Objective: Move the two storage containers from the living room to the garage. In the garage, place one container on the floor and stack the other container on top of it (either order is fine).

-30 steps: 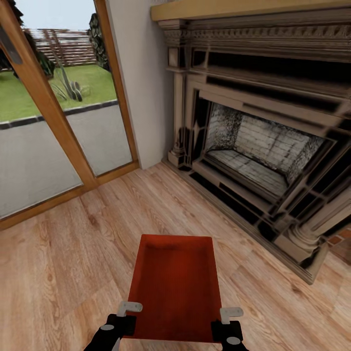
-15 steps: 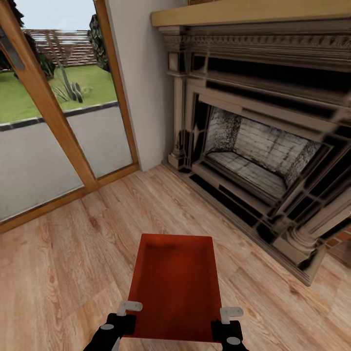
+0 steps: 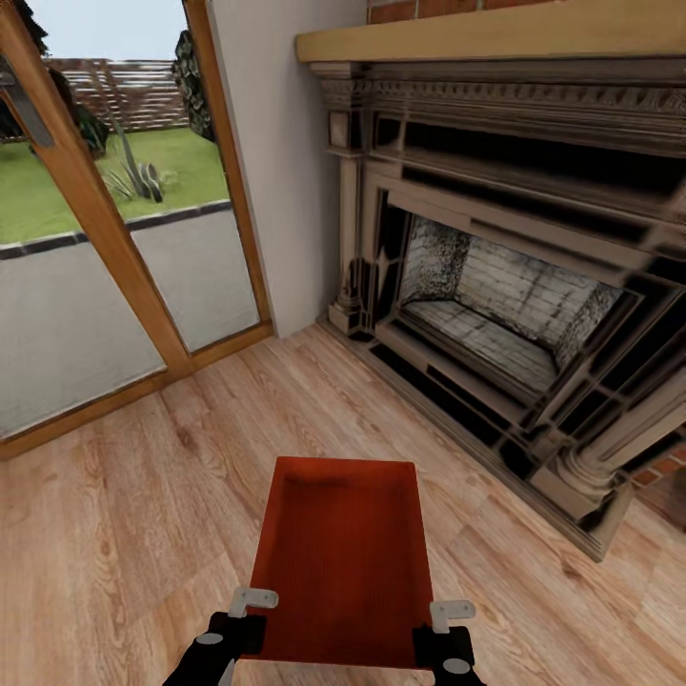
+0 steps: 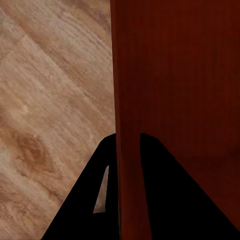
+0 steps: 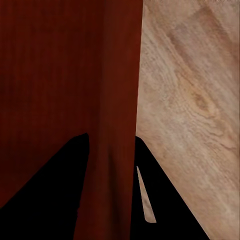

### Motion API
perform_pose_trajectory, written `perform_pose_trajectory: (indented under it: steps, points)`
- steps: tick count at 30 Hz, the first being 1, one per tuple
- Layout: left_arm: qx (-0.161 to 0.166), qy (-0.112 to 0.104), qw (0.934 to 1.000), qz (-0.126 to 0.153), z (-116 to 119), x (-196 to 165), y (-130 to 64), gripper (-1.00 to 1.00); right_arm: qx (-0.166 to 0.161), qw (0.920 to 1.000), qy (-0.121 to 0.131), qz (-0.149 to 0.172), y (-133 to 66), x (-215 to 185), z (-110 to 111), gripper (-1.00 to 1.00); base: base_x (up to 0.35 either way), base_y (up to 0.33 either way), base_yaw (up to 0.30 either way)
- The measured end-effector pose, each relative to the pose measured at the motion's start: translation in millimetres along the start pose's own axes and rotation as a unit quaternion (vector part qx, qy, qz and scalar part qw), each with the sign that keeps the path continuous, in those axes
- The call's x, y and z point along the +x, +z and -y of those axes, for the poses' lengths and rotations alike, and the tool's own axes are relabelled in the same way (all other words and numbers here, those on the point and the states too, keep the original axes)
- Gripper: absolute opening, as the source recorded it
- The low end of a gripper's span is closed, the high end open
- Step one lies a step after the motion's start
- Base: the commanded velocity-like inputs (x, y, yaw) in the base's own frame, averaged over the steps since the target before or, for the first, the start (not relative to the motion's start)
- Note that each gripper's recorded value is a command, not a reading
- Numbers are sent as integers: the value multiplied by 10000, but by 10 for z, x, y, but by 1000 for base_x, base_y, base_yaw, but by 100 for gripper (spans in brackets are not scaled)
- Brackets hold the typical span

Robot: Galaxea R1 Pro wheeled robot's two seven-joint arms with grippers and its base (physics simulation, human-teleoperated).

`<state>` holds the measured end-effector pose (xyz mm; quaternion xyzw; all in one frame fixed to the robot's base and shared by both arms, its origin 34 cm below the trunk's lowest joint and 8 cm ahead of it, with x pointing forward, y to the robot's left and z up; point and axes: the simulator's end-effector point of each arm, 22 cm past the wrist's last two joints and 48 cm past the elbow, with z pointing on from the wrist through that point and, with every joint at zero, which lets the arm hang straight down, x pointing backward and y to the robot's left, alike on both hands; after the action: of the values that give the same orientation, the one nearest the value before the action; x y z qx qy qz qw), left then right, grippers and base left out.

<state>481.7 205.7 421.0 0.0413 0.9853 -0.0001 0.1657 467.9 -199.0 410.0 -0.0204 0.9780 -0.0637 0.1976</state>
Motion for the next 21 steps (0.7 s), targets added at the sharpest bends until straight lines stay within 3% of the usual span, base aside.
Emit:
perform_pose_trajectory:
  steps: [21]
  points:
    - [0, -1, 10000, -8, -6, -138, -342, -100, -2, 10000, -4, -7, -328, -160, 50, -100, 0, 0, 0]
